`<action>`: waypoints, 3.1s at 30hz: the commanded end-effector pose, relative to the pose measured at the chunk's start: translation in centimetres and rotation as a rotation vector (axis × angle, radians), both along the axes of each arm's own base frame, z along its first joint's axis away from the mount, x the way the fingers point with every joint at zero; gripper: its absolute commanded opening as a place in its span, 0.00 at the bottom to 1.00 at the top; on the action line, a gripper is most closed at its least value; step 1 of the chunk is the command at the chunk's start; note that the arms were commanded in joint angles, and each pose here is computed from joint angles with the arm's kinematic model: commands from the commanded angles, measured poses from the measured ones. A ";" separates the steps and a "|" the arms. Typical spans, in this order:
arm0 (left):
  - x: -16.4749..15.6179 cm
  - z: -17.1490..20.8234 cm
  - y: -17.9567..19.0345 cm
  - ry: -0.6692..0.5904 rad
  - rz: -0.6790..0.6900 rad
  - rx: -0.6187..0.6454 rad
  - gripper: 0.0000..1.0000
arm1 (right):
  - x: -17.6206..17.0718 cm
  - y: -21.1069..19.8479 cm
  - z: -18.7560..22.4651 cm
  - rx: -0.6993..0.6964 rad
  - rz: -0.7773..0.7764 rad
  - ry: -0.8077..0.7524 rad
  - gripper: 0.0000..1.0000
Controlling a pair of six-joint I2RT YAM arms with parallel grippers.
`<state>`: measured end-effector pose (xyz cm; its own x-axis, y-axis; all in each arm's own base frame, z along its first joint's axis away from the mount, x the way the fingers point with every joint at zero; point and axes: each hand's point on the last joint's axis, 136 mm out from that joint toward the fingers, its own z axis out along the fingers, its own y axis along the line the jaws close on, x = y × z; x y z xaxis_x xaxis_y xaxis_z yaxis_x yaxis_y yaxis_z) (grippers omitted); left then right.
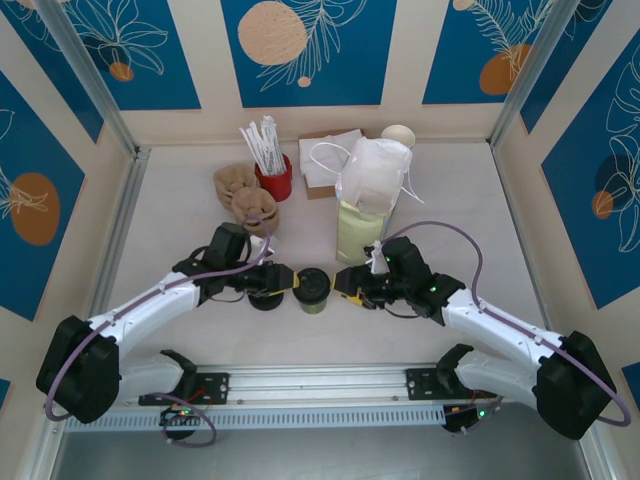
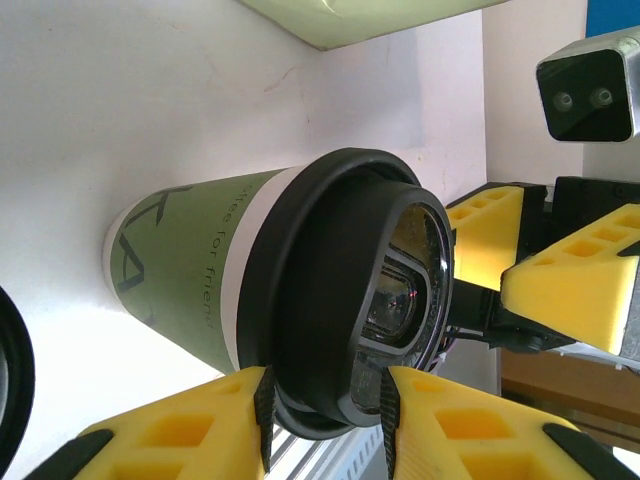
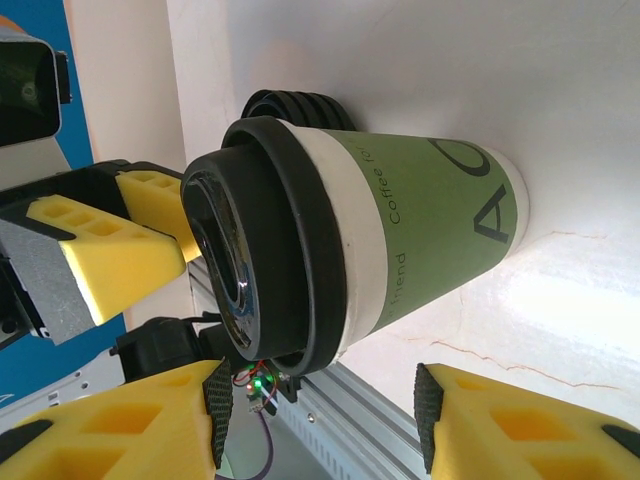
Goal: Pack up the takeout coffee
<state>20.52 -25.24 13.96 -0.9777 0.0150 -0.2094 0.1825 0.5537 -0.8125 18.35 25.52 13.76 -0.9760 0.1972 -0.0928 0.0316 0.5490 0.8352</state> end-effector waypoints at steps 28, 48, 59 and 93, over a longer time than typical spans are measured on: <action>1.4 1.5 0.7 -0.131 0.001 0.052 0.62 | 0.6 2.1 0.9 -0.131 0.008 -0.015 0.66; 2.1 1.0 -0.6 -0.123 -0.038 0.043 0.55 | 1.7 2.4 0.1 -0.263 -0.011 -0.039 0.66; 2.3 1.0 -1.2 -0.123 -0.051 0.051 0.53 | 2.0 1.7 -0.1 -0.316 -0.025 -0.036 0.63; 2.3 -1.4 -1.7 -0.104 -0.103 0.150 0.49 | 1.9 0.0 -1.3 -0.385 -0.054 -0.002 0.53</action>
<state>22.71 -26.84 12.69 -0.9504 0.1249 -0.2850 0.2984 0.6253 -0.7211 20.27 26.49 12.66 -0.9657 0.1955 -0.1710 0.0530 0.7928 0.6071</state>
